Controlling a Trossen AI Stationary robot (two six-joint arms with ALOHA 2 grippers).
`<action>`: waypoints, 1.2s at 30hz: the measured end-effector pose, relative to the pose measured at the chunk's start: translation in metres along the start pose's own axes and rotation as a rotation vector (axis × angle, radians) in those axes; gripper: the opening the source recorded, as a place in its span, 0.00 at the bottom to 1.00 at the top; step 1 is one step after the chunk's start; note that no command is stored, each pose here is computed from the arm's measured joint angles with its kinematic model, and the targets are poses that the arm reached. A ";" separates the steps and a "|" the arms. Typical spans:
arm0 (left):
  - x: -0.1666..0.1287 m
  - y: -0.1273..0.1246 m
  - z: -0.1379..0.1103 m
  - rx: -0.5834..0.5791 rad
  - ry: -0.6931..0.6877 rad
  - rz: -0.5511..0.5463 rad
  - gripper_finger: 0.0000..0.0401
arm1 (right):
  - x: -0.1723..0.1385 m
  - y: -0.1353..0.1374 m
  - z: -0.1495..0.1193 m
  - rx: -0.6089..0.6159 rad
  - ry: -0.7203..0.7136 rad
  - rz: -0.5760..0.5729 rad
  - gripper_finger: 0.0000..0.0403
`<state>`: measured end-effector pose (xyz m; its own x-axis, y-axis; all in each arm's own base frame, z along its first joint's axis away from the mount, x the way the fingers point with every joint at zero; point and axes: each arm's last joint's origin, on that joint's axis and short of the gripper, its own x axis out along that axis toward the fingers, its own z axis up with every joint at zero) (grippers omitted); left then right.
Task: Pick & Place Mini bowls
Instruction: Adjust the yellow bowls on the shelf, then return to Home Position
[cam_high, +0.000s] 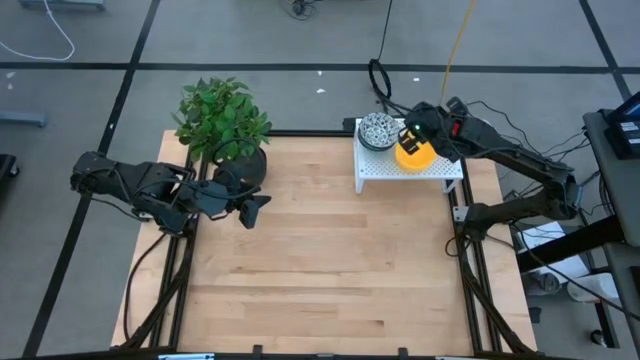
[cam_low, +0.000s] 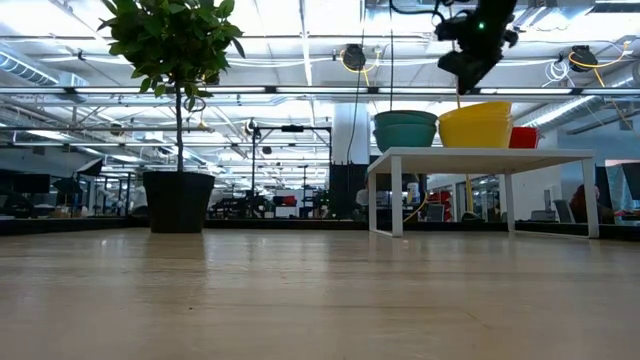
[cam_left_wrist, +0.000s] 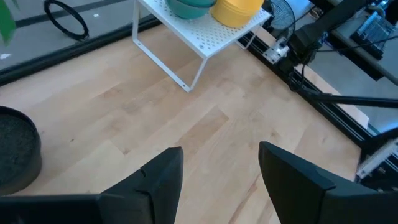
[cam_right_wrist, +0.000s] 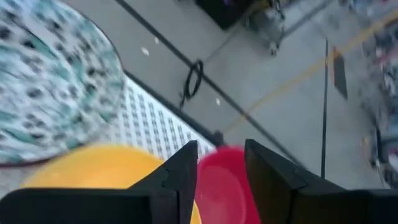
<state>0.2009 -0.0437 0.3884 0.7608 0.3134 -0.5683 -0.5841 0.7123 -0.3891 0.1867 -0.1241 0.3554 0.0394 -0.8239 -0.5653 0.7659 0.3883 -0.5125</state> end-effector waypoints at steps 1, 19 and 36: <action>0.000 0.000 0.000 0.000 0.008 -0.006 0.53 | 0.002 -0.002 -0.002 0.013 0.025 -0.008 0.31; 0.000 -0.003 -0.003 0.105 0.111 -0.094 0.53 | 0.032 0.016 -0.033 0.030 0.116 0.059 0.31; -0.019 0.016 -0.004 0.184 -0.105 0.111 0.53 | -0.037 -0.034 -0.031 0.258 -0.321 0.461 0.31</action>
<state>0.1762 -0.0404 0.3899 0.7254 0.4530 -0.5182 -0.6119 0.7691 -0.1843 0.1393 -0.0938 0.3742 0.5639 -0.6934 -0.4485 0.7527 0.6550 -0.0662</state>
